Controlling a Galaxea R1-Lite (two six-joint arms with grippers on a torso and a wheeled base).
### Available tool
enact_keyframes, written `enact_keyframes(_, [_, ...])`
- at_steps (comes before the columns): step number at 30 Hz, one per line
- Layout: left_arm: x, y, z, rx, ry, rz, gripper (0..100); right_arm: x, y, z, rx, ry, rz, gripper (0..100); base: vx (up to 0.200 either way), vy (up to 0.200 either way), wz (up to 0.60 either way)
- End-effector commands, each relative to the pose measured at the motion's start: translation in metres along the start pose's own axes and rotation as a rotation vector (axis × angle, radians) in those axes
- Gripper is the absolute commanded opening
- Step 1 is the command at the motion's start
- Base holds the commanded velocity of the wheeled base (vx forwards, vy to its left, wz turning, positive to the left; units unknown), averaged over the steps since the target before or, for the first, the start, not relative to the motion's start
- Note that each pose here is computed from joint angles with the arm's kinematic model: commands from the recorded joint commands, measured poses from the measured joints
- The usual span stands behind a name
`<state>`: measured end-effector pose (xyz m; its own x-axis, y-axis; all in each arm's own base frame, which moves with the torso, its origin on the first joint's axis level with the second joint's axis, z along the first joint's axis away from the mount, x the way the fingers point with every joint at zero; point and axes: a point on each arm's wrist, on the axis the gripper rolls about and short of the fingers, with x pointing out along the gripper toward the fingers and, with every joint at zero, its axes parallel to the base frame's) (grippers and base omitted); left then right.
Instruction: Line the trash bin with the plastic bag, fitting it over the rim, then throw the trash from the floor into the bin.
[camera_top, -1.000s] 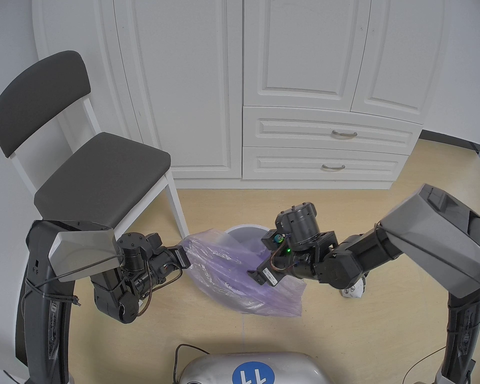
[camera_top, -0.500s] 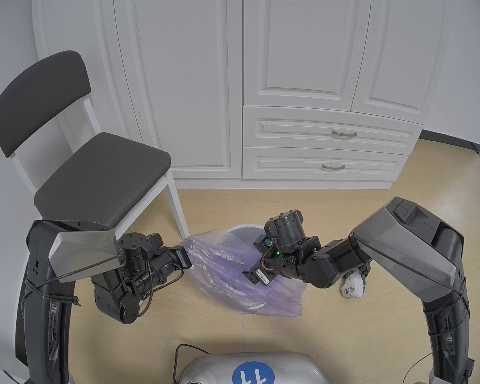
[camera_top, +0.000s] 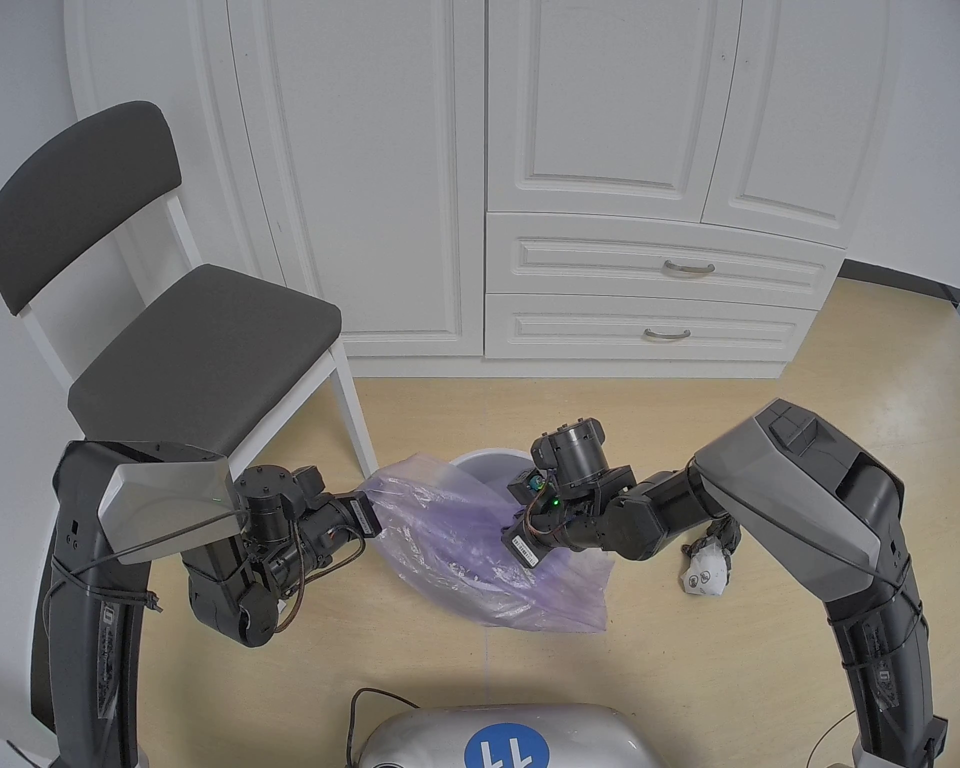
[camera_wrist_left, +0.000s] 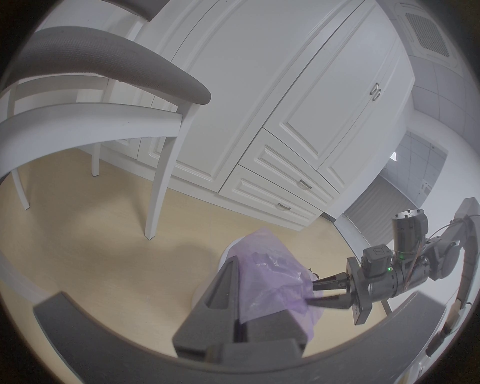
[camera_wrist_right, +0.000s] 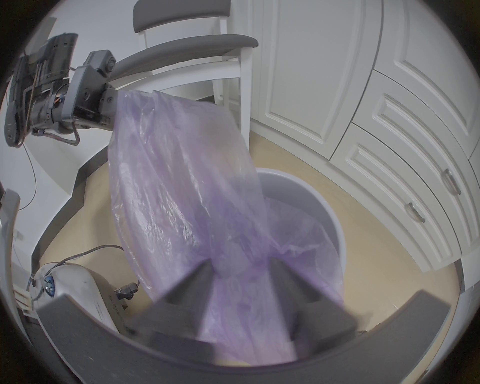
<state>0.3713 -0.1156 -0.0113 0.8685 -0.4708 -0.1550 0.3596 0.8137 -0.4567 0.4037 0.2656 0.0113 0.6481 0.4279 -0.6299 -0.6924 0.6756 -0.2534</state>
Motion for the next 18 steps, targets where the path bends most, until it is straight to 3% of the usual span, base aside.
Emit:
enact_keyframes(1, [0.001, 0.002, -0.002, -0.004, 0.004, 0.002, 0, 0.0, -0.013, 0.003, 0.015, -0.018, -0.024, 0, 0.0, 0.0, 0.0])
enact_keyframes(10, [0.005, 0.011, -0.011, -0.01, 0.019, 0.02, 0, 0.001, -0.059, 0.019, 0.073, -0.105, -0.117, 0, 0.0, 0.0, 0.0])
enact_keyframes(18, [0.008, 0.01, -0.012, -0.006, 0.014, 0.012, 0, 0.015, -0.072, 0.03, 0.145, -0.178, -0.149, 0, 0.0, 0.0, 0.0])
